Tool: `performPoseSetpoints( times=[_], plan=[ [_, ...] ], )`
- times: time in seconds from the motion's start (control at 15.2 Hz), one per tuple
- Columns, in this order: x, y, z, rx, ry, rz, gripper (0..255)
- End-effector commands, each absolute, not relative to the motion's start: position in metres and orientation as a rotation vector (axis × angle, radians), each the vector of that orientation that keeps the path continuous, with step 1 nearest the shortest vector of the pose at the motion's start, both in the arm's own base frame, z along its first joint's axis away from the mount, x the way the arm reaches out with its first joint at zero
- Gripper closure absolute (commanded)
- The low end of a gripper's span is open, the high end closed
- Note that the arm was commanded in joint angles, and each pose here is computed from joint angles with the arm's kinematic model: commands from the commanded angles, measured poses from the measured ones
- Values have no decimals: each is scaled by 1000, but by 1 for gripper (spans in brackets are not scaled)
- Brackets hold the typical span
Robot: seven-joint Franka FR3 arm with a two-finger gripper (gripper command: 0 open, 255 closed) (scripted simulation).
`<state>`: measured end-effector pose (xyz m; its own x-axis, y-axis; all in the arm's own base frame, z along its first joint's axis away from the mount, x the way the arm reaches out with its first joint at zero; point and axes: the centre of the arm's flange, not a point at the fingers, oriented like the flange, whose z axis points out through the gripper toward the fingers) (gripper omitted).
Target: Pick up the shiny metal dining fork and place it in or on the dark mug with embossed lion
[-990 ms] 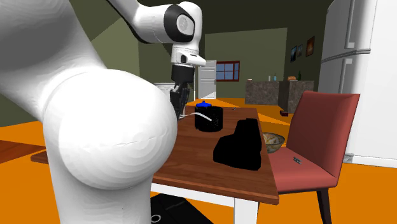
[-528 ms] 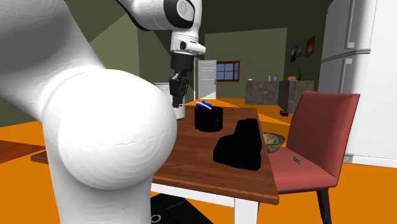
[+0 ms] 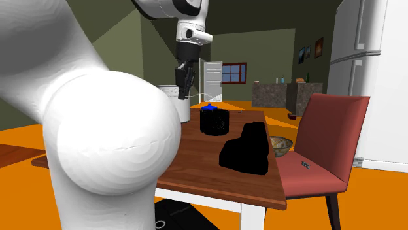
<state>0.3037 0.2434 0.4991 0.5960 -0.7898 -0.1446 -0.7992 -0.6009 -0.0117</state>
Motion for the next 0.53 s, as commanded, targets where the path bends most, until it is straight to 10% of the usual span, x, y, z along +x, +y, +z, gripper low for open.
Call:
performPoseSetpoints(
  times=[0.0, 0.46],
  plan=[
    [321, 254, 500, -2738, 1366, 192, 255],
    [400, 301, 496, -2738, 1366, 192, 255]
  ],
)
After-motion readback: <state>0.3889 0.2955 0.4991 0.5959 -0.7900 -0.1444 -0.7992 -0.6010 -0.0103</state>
